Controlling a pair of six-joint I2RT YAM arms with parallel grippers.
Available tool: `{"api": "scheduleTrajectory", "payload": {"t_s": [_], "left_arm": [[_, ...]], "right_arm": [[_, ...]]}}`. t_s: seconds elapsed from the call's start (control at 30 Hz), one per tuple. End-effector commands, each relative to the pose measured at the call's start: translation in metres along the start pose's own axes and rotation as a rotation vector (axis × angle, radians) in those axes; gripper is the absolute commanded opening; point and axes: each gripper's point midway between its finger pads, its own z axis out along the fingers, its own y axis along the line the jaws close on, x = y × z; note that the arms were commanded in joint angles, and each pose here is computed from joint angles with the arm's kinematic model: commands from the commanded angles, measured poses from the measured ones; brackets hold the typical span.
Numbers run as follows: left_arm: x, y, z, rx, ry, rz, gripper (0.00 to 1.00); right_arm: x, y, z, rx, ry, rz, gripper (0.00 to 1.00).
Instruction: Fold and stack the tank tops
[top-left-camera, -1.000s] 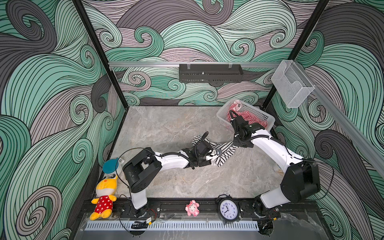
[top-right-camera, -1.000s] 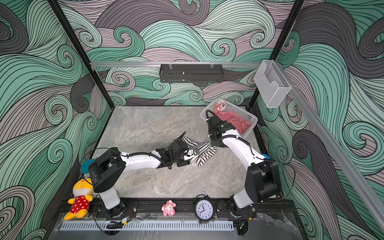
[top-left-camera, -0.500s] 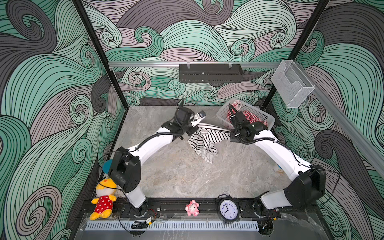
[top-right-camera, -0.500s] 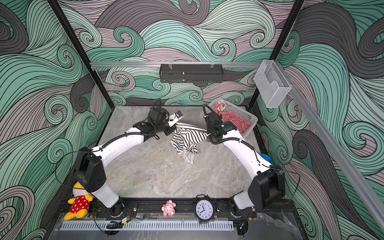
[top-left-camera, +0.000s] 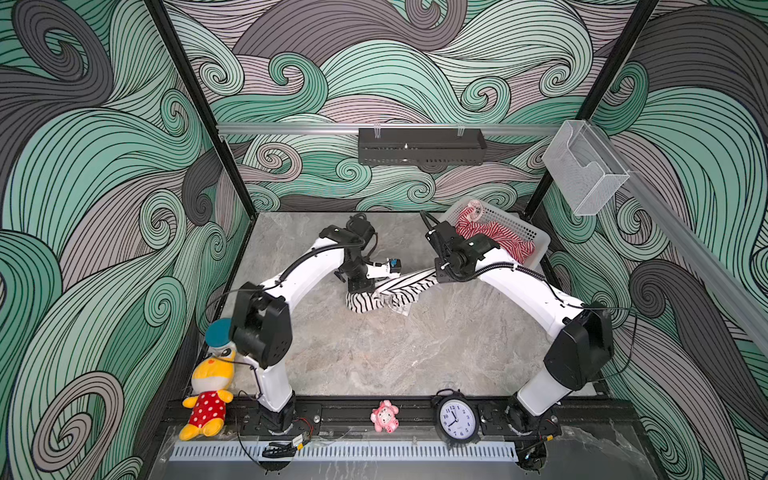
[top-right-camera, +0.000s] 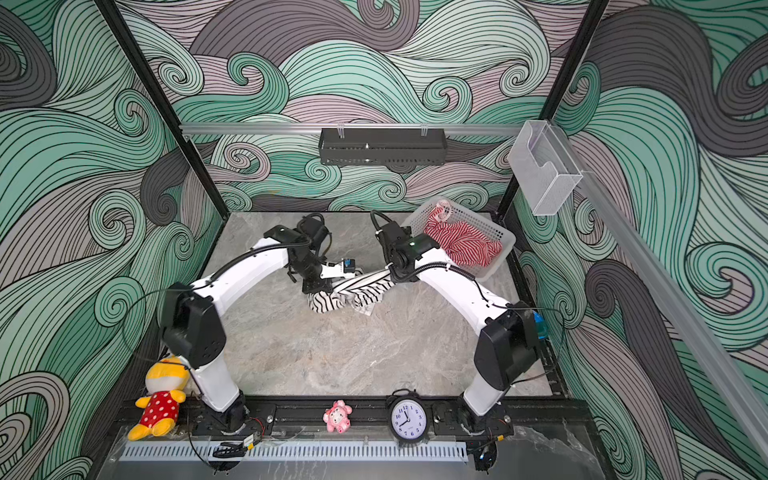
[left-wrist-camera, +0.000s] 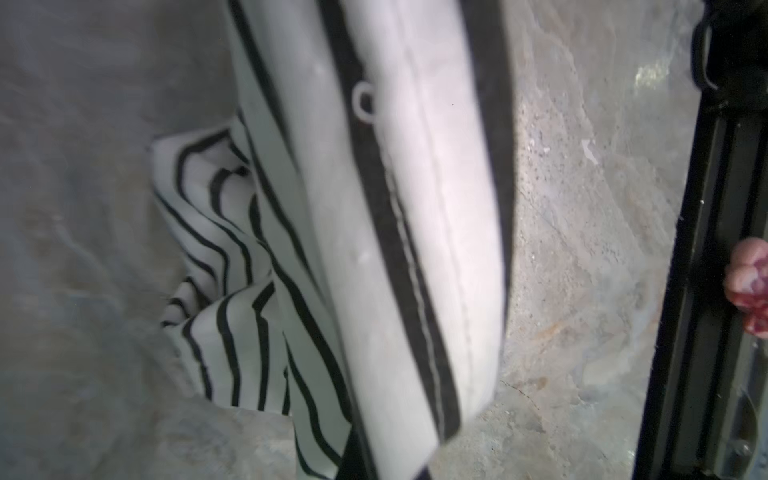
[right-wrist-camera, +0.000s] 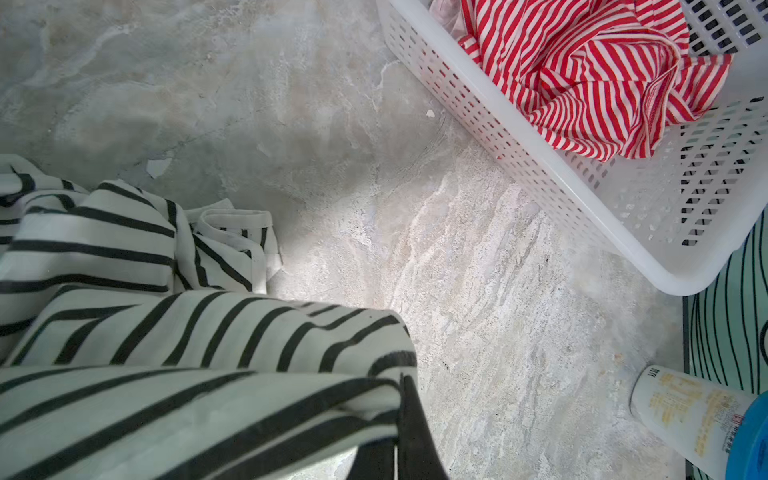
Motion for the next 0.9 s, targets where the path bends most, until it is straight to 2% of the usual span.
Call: {"api": "scheduleTrajectory", "payload": {"t_s": [0.0, 0.07, 0.17, 0.23, 0.33, 0.37, 0.4, 0.43, 0.47, 0.57, 0.67, 0.8, 0.87], "left_arm": [[0.02, 0.003, 0.026, 0.152, 0.109, -0.03, 0.01], [0.014, 0.03, 0.041, 0.122, 0.096, -0.069, 0.02], [0.007, 0.082, 0.054, -0.017, 0.072, -0.158, 0.06], [0.003, 0.107, 0.053, -0.104, 0.038, -0.206, 0.09], [-0.001, 0.126, 0.035, -0.193, -0.028, -0.284, 0.2], [-0.003, 0.124, 0.028, -0.196, -0.052, -0.304, 0.27], [-0.004, 0.119, 0.017, -0.192, -0.089, -0.325, 0.45], [-0.006, 0.112, 0.005, -0.186, -0.134, -0.344, 0.58], [-0.006, 0.103, -0.007, -0.183, -0.175, -0.355, 0.67], [-0.005, 0.085, -0.035, -0.236, -0.263, -0.384, 0.79], [-0.001, 0.056, -0.03, -0.276, -0.338, -0.346, 0.81], [0.003, 0.038, 0.0, -0.378, -0.287, -0.312, 0.72], [0.004, 0.033, 0.014, -0.389, -0.253, -0.32, 0.67]], "right_arm": [[-0.007, -0.005, 0.0, 0.047, -0.003, -0.011, 0.0], [-0.008, -0.003, 0.005, 0.061, 0.007, -0.017, 0.0], [-0.009, -0.003, 0.015, 0.098, 0.016, -0.024, 0.0], [-0.01, -0.005, 0.021, 0.125, 0.022, -0.025, 0.0], [-0.009, -0.01, 0.03, 0.172, 0.029, -0.03, 0.0], [-0.009, -0.012, 0.033, 0.182, 0.036, -0.03, 0.0], [-0.009, -0.015, 0.036, 0.193, 0.04, -0.027, 0.0], [-0.009, -0.017, 0.039, 0.199, 0.048, -0.027, 0.0], [-0.009, -0.019, 0.043, 0.203, 0.055, -0.025, 0.0], [-0.012, -0.018, 0.05, 0.194, 0.062, -0.029, 0.0], [-0.013, -0.015, 0.055, 0.178, 0.068, -0.029, 0.0], [-0.01, -0.015, 0.06, 0.15, 0.083, -0.009, 0.0], [-0.009, -0.014, 0.058, 0.132, 0.08, 0.001, 0.0]]}}
